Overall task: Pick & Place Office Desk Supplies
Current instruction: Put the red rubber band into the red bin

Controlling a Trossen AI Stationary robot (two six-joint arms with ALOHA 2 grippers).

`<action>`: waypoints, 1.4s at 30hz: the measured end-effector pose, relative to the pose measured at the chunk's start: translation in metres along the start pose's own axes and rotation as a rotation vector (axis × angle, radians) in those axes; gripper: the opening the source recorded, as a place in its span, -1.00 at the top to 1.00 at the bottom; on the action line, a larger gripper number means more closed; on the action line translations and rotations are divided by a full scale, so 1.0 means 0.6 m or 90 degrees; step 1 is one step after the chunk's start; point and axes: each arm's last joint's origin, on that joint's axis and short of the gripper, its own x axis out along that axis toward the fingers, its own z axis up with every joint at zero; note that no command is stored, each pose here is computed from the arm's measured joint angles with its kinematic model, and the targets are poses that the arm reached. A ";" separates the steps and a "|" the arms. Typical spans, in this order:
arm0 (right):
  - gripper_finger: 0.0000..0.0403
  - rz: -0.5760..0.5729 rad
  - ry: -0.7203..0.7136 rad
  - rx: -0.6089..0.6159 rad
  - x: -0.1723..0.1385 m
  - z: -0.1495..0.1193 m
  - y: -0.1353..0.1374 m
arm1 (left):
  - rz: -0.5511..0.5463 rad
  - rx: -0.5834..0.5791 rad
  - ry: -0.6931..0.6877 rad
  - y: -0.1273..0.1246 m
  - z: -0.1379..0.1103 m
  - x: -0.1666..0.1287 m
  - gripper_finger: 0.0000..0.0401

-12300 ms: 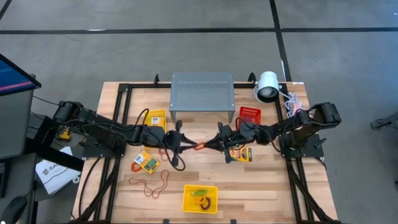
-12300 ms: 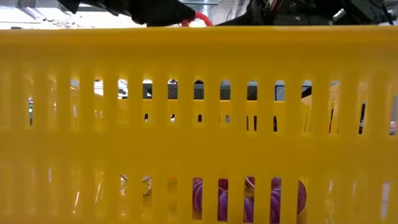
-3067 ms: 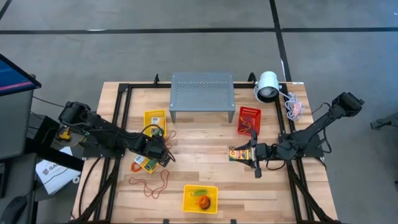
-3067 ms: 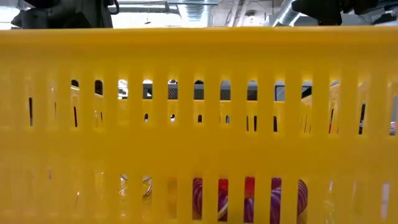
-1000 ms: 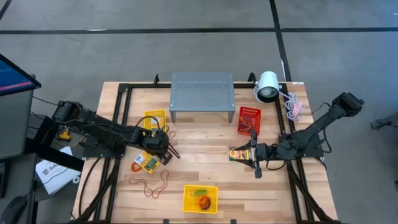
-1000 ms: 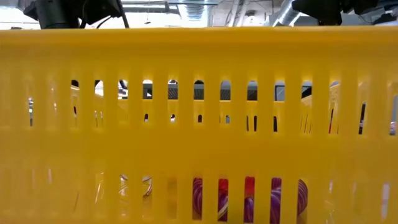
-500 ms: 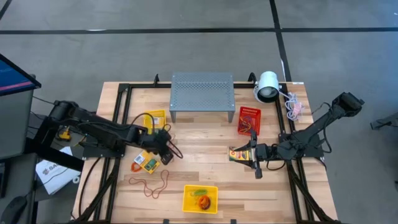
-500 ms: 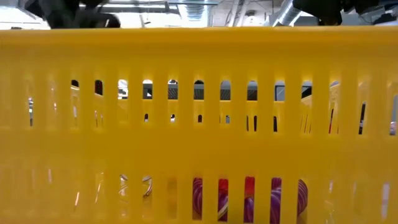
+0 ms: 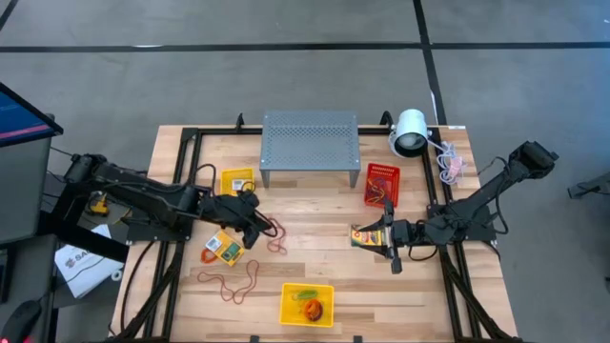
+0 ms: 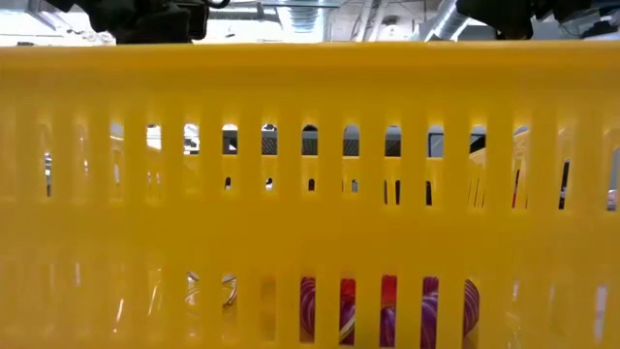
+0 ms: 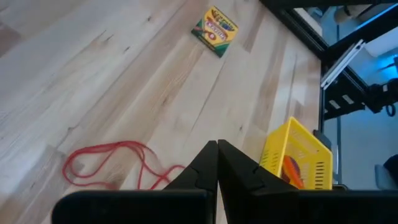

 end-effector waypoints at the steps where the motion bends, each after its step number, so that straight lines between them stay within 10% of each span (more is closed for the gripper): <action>1: 0.06 0.000 0.000 0.002 0.000 0.000 0.000 | 0.004 0.001 0.003 0.001 -0.001 0.000 1.00; 12: 0.06 -0.002 0.000 0.004 0.001 0.000 -0.001 | -0.009 0.054 0.033 -0.004 -0.017 0.078 0.86; 27: 0.06 -0.003 0.011 0.004 0.000 -0.003 -0.001 | -0.070 0.176 0.013 -0.018 -0.019 0.096 0.02; 42: 0.06 -0.002 0.012 0.006 0.000 -0.004 -0.001 | 0.026 0.144 0.118 0.016 -0.047 0.096 -0.11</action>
